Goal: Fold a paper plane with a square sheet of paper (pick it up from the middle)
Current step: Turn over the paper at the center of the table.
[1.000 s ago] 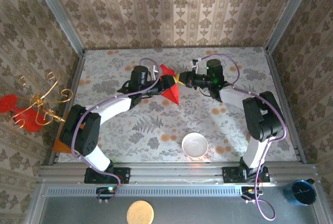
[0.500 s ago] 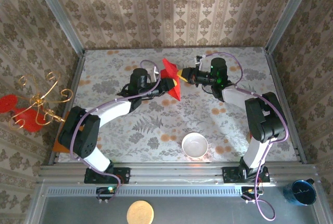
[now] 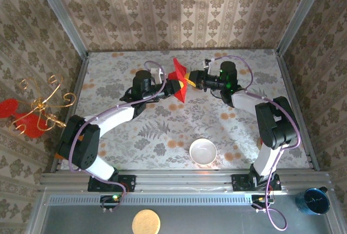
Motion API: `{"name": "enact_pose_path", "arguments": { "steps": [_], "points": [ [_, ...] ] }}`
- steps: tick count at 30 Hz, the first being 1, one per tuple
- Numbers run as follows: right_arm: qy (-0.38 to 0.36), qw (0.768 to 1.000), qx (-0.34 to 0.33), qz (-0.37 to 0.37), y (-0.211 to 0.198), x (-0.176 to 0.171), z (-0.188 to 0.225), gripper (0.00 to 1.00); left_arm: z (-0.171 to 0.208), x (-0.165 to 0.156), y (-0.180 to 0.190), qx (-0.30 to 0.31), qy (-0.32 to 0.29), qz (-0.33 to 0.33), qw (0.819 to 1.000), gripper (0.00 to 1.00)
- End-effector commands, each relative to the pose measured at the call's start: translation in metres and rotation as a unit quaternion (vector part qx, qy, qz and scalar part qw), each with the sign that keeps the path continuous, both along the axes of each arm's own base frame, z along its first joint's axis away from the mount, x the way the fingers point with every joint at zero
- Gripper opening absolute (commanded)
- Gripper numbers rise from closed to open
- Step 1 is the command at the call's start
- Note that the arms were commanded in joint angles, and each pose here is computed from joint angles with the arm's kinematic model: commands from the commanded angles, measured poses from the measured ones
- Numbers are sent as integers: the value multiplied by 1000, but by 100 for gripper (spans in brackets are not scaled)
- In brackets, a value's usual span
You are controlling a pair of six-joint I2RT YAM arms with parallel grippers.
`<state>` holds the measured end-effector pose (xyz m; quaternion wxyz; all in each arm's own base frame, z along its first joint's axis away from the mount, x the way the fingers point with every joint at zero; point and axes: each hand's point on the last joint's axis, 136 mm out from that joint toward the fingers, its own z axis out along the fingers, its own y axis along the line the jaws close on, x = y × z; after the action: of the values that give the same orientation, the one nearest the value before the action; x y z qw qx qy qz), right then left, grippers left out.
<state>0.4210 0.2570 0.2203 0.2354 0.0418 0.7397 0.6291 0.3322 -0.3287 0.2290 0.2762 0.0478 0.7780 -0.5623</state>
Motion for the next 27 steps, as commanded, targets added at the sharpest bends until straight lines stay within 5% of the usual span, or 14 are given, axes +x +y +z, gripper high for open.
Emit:
{"name": "enact_pose_path", "arguments": {
  "steps": [1,9,15,23,27],
  "points": [
    [-30,1000,1,2,-7,-8,20,25,1,1,-3,1,-16,-7,1000,15],
    [-26,994,-81,-67,-46,-3,6,49,-19,2,5,44,-13,0,999,12],
    [-30,978,-157,-136,-85,-11,-12,58,-49,3,23,222,-30,9,974,11],
    [-44,941,-259,-215,-127,-27,-24,64,-67,17,60,541,-118,25,832,10],
    [-38,920,-291,-260,-152,-33,-27,66,-68,37,68,666,-166,32,726,10]
  ]
}}
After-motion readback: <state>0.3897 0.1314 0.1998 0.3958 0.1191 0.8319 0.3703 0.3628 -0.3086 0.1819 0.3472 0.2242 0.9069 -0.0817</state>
